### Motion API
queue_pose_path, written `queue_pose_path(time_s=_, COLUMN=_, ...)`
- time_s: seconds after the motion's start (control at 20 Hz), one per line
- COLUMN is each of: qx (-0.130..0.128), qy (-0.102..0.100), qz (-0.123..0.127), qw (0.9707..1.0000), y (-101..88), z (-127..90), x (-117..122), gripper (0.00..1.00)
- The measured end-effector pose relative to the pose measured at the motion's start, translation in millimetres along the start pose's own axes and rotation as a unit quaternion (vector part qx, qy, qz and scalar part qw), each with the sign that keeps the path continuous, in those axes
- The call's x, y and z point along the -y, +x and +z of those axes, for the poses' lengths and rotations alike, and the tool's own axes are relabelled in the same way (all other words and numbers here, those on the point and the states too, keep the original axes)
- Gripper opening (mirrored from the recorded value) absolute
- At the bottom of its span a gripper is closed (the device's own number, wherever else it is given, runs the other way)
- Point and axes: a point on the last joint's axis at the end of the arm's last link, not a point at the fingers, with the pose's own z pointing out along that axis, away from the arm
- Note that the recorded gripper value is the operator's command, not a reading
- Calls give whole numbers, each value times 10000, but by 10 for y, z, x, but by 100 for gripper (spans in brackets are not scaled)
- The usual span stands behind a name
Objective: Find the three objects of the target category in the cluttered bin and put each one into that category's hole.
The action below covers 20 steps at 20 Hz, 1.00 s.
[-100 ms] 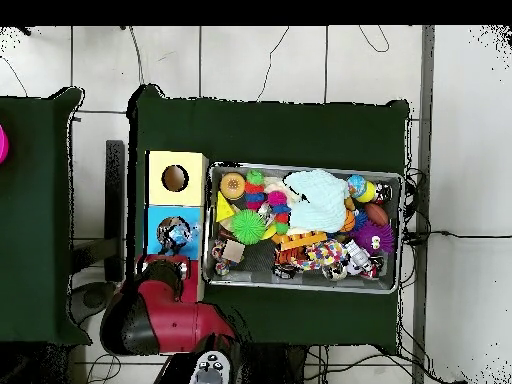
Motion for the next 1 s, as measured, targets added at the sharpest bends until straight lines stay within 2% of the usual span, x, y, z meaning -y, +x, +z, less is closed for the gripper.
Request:
queue_pose_path(time_s=0.2, qx=143, qy=11, qz=42, qw=9999, y=-54, z=-5, x=9, gripper=100)
queue_pose_path(time_s=1.0, qx=137, qy=17, qz=56, qw=9999, y=-49, z=0, x=3, gripper=100)
